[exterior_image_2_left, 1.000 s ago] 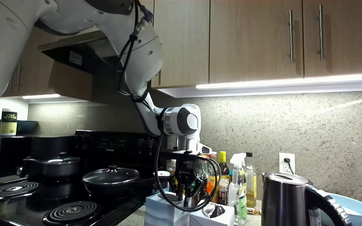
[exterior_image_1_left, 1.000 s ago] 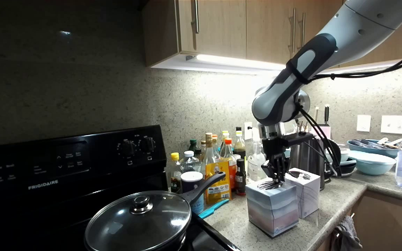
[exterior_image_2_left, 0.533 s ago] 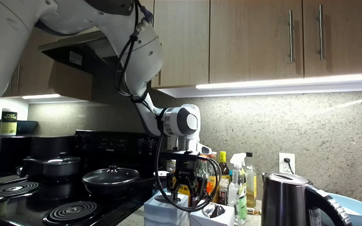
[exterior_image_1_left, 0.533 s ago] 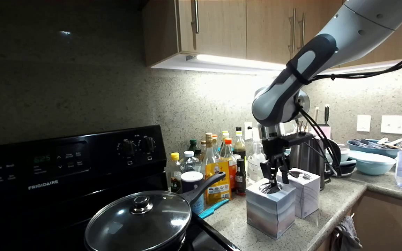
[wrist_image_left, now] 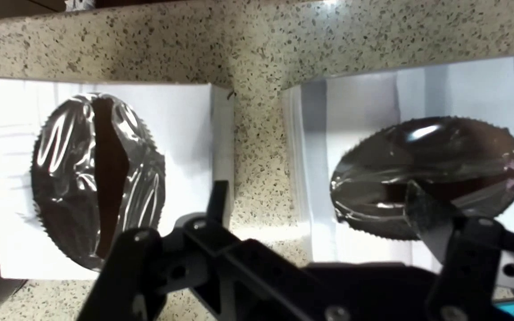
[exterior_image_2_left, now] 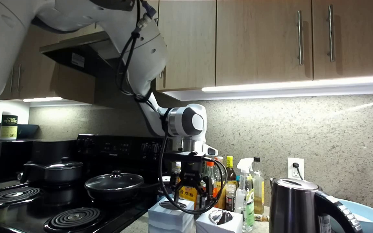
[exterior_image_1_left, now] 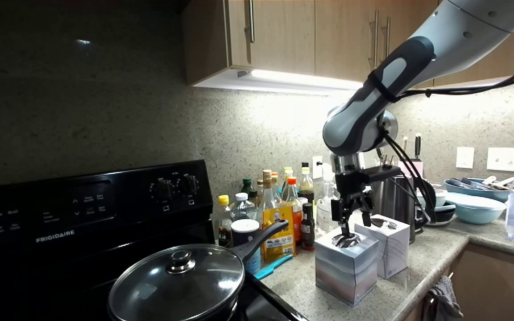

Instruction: Pick up the top box and put it on the countertop.

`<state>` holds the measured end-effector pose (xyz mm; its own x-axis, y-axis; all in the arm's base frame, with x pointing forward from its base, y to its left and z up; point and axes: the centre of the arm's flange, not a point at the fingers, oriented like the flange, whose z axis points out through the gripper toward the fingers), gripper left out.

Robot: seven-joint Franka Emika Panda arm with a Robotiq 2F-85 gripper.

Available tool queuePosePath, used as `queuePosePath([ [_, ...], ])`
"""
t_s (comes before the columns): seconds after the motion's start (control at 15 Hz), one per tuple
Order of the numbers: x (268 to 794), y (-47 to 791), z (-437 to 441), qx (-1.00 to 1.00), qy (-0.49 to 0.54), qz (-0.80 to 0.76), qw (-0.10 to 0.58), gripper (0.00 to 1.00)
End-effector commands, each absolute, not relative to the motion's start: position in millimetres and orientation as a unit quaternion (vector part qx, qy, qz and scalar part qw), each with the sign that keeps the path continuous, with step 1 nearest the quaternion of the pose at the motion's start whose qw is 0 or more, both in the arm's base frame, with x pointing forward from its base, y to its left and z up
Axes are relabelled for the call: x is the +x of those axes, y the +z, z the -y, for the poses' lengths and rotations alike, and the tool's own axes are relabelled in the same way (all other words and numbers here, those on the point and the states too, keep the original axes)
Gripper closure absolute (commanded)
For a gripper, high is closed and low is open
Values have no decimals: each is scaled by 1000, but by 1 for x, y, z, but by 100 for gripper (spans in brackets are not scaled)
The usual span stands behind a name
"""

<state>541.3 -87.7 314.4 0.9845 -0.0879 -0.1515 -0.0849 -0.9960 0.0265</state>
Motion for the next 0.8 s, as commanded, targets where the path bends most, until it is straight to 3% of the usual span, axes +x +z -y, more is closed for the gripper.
queuePosePath([
  [0.0, 511, 361, 78, 997, -50, 64, -17, 0],
  [0.4, 478, 421, 71, 994, 9, 94, -47, 0],
  [0.47, 505, 407, 77, 996, -6, 76, -36, 0],
  [0.73, 489, 422, 75, 996, 7, 82, -39, 0],
])
